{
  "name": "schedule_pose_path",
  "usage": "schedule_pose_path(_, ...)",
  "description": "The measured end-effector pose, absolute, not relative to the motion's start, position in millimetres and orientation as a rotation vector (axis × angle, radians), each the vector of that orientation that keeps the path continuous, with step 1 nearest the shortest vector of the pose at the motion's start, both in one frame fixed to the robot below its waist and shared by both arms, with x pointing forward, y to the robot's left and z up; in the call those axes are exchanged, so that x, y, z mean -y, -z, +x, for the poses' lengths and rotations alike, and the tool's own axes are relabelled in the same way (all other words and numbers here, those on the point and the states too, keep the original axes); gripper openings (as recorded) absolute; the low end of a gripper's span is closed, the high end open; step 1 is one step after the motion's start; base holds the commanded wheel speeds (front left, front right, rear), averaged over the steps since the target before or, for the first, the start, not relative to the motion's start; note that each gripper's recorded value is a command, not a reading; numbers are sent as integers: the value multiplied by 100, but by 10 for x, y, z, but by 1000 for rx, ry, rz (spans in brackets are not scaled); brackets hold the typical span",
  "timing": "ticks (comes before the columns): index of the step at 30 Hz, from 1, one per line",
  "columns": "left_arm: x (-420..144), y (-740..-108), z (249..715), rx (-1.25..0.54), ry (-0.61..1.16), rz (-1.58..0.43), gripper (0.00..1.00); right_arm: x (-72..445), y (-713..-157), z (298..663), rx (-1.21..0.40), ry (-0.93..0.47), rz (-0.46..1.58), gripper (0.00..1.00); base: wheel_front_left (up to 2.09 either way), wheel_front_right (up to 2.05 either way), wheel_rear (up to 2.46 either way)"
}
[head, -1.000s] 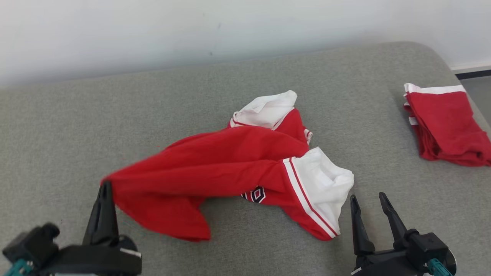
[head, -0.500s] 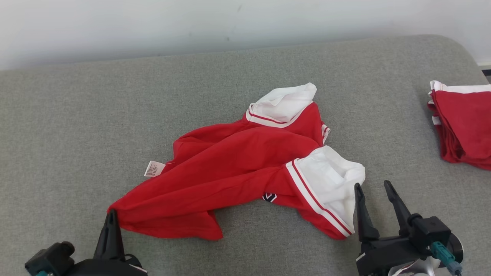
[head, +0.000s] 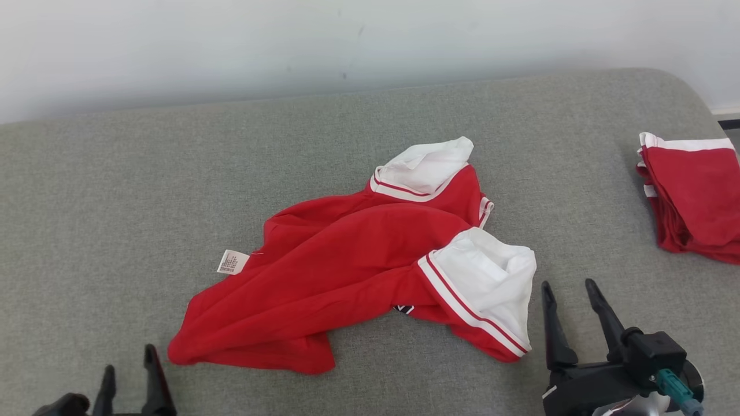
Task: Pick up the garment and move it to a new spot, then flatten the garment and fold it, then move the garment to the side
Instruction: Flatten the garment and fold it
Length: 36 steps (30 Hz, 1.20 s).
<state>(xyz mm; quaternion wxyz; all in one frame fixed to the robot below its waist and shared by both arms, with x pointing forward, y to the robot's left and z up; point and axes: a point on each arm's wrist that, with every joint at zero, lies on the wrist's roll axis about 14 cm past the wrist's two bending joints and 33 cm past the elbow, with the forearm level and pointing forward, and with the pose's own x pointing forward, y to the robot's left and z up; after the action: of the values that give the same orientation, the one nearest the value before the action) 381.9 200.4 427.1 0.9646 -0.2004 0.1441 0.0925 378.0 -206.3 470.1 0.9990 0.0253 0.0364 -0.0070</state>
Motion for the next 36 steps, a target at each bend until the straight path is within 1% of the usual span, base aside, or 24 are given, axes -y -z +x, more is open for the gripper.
schedule_pose_path(3,-2165,-4384,3817,-236,-212,-360,100,2086,-4728,3787,-70,19,44,100,0,0,0)
schedule_pose_path(6,-2194,-4566,3834,-163,-172,-288,100,2078,-4773,3806,-66,14,27,100,0,0,0)
schedule_pose_path(8,-2146,-4689,3840,-116,-119,-213,100,2053,-4790,3821,-75,5,19,100,0,0,0)
schedule_pose_path(11,-2010,-4904,3846,-33,-43,-143,100,1986,-4748,3842,-126,-19,6,100,0,0,0)
schedule_pose_path(13,-1884,-4956,3814,-8,2,-122,100,1964,-4725,3881,-172,-42,-18,100,0,0,0)
schedule_pose_path(14,-1783,-4903,3752,-19,31,-114,100,1988,-4752,3956,-206,-59,-56,100,0,0,0)
schedule_pose_path(17,-1727,-4891,3734,-17,40,-121,100,2020,-4764,4077,-283,-84,-97,100,0,0,0)
schedule_pose_path(24,-1683,-4861,3753,-17,47,-129,100,1954,-4594,4233,-530,-187,-159,100,0,0,0)
schedule_pose_path(27,-1698,-4822,3753,-27,42,-134,100,1933,-4453,4209,-632,-231,-212,100,0,0,0)
schedule_pose_path(30,-1714,-4791,3768,-34,34,-144,100,1868,-4292,4135,-716,-276,-216,100,0,0,0)
schedule_pose_path(32,-1737,-4757,3773,-42,25,-146,100,1832,-4226,4107,-746,-295,-209,100,0,0,0)
schedule_pose_path(36,-1762,-4721,3795,-51,15,-146,100,1799,-4206,4128,-746,-313,-224,100,0,0,0)
